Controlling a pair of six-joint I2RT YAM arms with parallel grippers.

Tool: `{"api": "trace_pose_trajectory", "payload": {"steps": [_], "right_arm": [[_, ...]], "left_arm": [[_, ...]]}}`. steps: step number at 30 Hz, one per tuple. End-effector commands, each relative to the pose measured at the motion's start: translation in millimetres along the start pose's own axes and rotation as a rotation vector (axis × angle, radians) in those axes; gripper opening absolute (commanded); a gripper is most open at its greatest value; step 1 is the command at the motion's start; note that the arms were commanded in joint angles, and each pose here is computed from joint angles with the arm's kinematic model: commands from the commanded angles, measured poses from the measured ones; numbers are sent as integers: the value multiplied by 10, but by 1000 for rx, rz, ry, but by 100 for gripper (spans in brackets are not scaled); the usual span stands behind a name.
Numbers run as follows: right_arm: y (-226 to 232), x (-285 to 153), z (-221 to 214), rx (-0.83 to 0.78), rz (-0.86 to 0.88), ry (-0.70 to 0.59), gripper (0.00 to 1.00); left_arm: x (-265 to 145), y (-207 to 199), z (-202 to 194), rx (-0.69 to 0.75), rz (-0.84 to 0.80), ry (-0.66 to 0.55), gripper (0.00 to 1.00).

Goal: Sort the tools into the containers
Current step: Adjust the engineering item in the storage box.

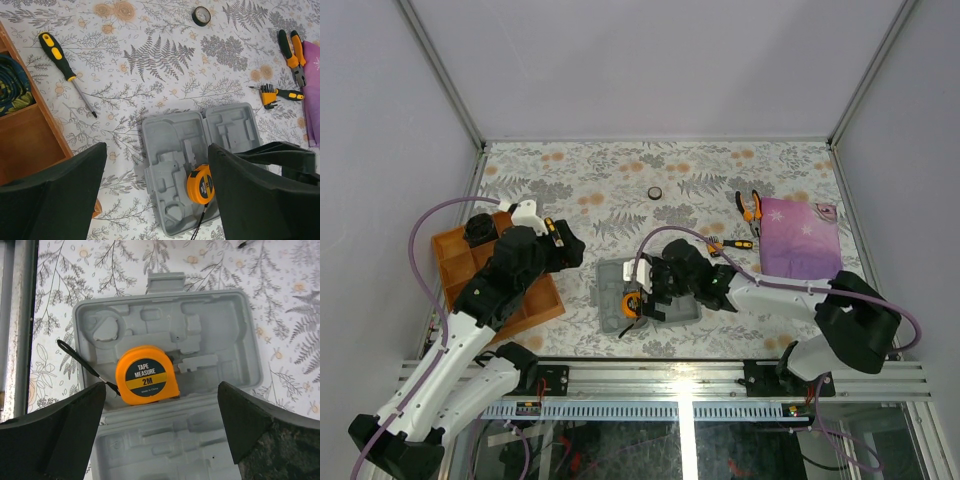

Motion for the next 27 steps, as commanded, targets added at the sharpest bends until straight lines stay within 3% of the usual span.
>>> {"api": "trace_pose_trajectory", "payload": {"steps": [1,8,19,27], "right_arm": [[-13,122,177,-92,90,-22,100],[-26,276,131,-87,137,40,98],[-43,502,-28,-28,208,189,87],[-74,593,-91,4,193,253,71]], "left_arm": [[2,44,2,7,34,-18,81],[5,47,-4,5,37,-16,81],[14,40,-7,10,30,-11,81],[18,43,-9,13,32,-10,81]]}}
Point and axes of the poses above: each gripper's point midway between its finger pads, its own x axis out along the fingers, its own y axis along the line the jaws close on, z = x × y, the point moved 10 cm from there along -x, back along the fingers, and after that the axes turned 7 degrees about x, right-handed, at the moved point
